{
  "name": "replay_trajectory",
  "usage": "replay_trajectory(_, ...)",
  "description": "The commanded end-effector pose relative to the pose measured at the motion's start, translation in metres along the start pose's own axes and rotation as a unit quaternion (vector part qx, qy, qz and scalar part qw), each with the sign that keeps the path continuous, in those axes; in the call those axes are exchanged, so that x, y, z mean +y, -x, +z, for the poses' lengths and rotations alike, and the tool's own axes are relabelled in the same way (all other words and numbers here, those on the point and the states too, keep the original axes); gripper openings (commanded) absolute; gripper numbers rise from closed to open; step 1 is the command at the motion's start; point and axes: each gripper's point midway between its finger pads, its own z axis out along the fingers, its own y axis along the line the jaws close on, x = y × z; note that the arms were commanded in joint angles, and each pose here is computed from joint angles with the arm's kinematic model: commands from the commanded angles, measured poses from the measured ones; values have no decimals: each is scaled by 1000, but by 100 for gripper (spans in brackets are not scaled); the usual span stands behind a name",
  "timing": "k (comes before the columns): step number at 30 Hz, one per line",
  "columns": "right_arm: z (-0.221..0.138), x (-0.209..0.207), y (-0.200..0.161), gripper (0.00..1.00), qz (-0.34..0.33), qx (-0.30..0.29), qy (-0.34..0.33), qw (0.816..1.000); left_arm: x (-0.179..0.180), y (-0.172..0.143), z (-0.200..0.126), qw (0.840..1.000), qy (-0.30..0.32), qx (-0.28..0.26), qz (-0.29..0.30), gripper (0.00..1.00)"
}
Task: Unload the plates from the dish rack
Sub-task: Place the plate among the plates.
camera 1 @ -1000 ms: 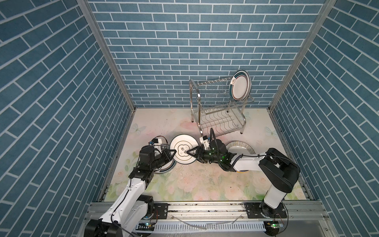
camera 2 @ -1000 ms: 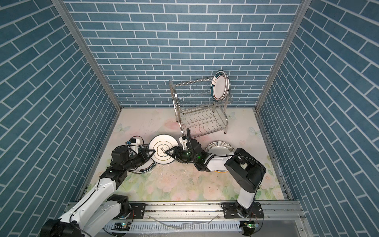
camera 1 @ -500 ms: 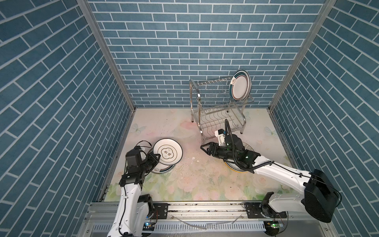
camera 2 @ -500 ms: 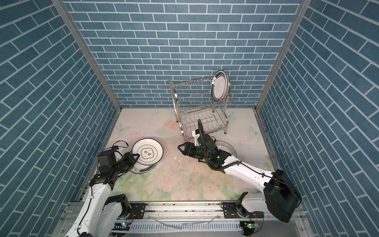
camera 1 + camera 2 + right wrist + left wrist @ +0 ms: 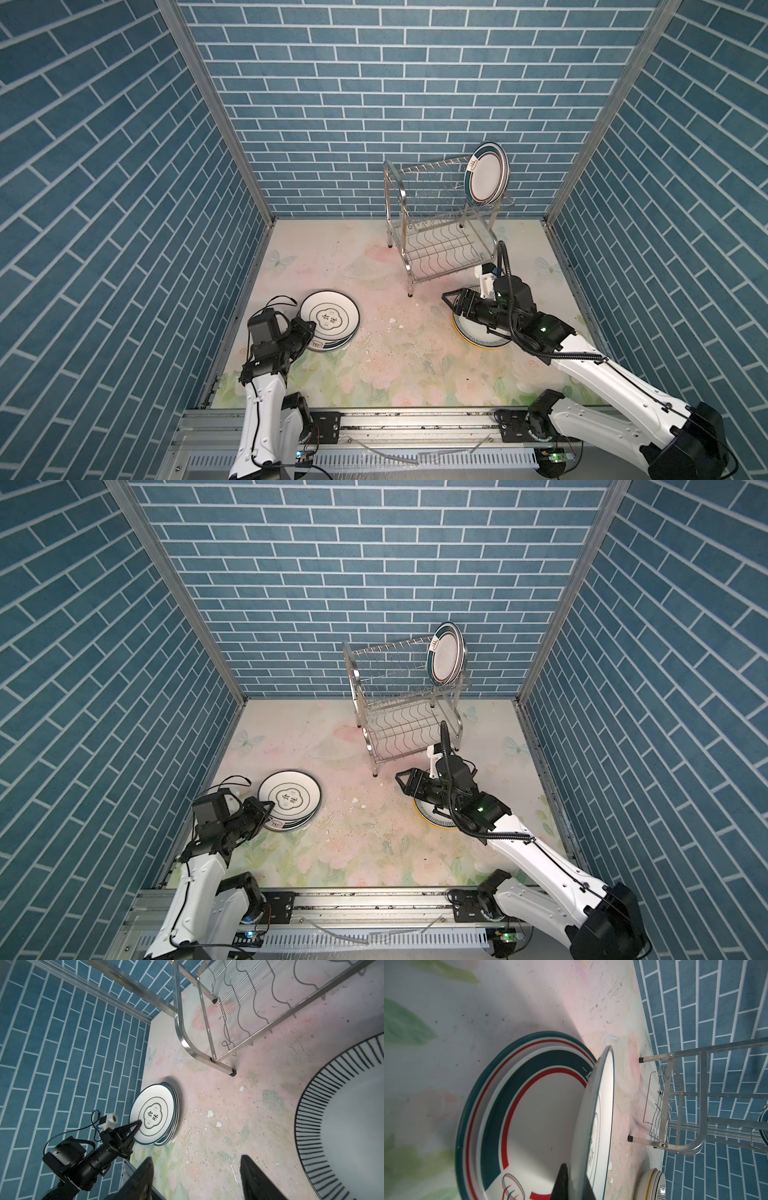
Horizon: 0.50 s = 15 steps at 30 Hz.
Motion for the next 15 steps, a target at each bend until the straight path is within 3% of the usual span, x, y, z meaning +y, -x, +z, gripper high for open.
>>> replay_trajectory(1,-5,-18,-5,67,-13,5,-28,1000,0,6,-1,1000,-1,-11,14,0)
replay_trajectory(15,-14,-27,0,67,-13,-7,-41,999,9,5,1,1000,4,-6,8,3)
